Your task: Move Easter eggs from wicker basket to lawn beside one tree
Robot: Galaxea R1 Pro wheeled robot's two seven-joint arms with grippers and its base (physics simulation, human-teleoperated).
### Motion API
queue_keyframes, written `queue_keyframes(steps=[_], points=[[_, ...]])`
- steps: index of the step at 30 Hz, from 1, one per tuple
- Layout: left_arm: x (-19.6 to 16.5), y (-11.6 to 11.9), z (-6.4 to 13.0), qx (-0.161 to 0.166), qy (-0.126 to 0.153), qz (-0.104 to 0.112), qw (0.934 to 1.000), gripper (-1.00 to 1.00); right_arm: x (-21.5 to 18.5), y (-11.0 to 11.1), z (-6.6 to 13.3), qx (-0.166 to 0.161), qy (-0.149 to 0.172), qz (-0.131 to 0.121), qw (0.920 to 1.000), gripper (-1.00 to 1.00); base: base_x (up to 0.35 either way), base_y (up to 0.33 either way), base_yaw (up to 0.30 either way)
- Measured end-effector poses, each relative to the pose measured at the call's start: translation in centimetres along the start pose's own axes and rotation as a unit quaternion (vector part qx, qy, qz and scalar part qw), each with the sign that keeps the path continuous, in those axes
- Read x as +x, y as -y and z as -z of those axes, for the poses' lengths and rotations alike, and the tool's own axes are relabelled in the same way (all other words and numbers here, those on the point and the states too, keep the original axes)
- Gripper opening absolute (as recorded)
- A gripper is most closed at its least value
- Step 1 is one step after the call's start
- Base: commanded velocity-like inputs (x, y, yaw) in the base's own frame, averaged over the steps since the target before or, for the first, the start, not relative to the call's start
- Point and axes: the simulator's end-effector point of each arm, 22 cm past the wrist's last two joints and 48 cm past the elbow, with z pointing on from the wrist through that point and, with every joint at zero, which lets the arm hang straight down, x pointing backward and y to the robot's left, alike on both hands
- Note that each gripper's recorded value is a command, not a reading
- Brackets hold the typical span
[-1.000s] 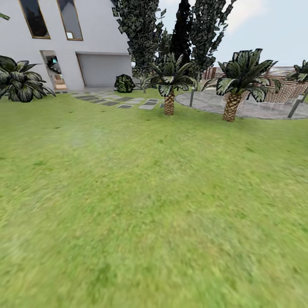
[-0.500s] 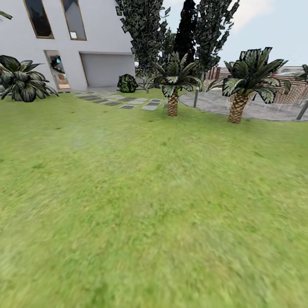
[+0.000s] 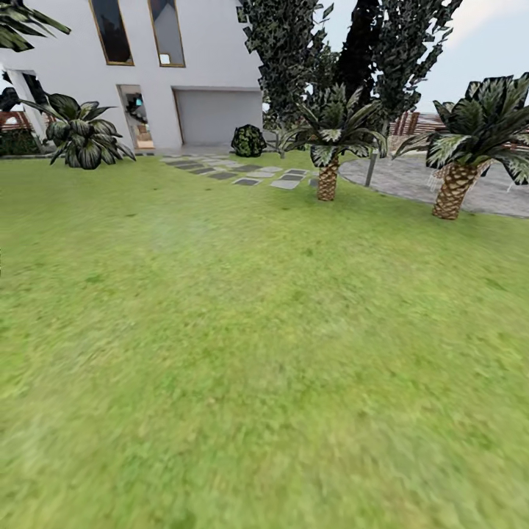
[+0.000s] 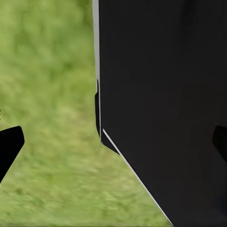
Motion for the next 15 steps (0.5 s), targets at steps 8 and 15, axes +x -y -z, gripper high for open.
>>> queue_keyframes(steps=[8, 15], points=[[0.01, 0.00, 0.00, 0.000, 0.000, 0.000, 1.0000, 1.00, -0.01, 0.04, 0.00, 0.000, 0.000, 0.000, 1.0000, 1.00, 0.343, 0.000, 0.011], [0.02, 0.00, 0.00, 0.000, 0.000, 0.000, 1.0000, 1.00, -0.01, -0.06, 0.00, -0.001, 0.000, 0.000, 1.0000, 1.00, 0.343, 0.000, 0.003]])
